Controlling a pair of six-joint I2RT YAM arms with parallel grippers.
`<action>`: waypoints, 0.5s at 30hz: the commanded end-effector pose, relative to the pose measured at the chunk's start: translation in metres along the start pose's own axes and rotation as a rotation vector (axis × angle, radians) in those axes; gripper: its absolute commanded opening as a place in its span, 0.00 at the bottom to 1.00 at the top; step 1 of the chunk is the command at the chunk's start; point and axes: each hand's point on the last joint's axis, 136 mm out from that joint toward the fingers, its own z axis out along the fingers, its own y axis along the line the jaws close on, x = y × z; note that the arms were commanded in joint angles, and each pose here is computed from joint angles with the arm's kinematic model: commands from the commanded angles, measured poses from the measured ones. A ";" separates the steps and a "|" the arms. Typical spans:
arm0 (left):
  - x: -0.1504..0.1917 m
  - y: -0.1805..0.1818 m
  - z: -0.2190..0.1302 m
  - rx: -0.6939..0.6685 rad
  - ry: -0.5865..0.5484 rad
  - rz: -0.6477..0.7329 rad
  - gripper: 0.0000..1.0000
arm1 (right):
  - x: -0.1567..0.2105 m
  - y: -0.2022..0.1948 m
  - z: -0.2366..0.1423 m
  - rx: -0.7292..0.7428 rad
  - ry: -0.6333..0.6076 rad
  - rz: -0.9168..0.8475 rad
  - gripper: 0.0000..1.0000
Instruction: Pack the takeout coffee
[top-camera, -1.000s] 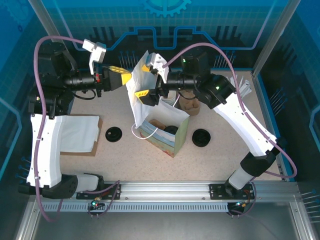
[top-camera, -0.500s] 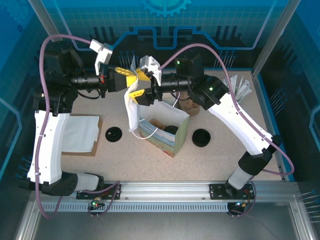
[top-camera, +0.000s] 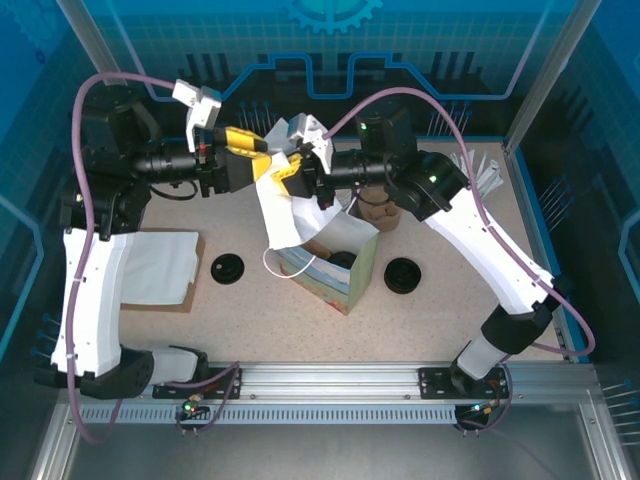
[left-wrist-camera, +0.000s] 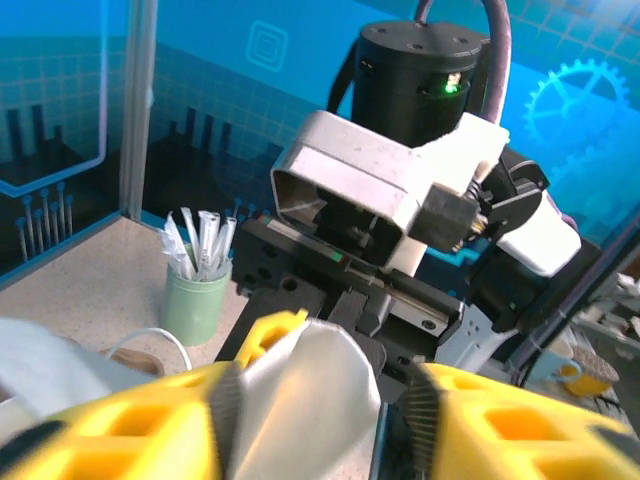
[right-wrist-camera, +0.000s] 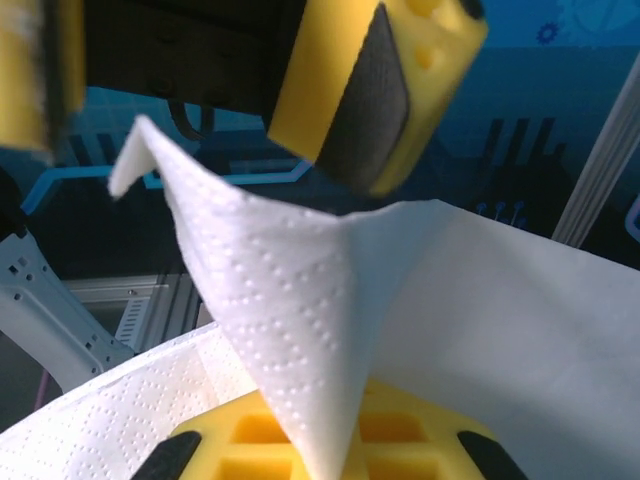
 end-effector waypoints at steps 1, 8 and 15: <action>-0.007 -0.015 -0.017 -0.101 -0.056 0.065 0.63 | -0.009 0.009 -0.023 0.008 -0.031 0.064 0.07; 0.016 -0.020 -0.048 -0.306 -0.132 0.060 0.73 | 0.015 0.015 -0.023 -0.091 0.024 0.256 0.07; 0.056 -0.022 -0.059 -0.362 -0.126 -0.016 0.73 | 0.046 0.024 0.001 -0.251 0.111 0.407 0.08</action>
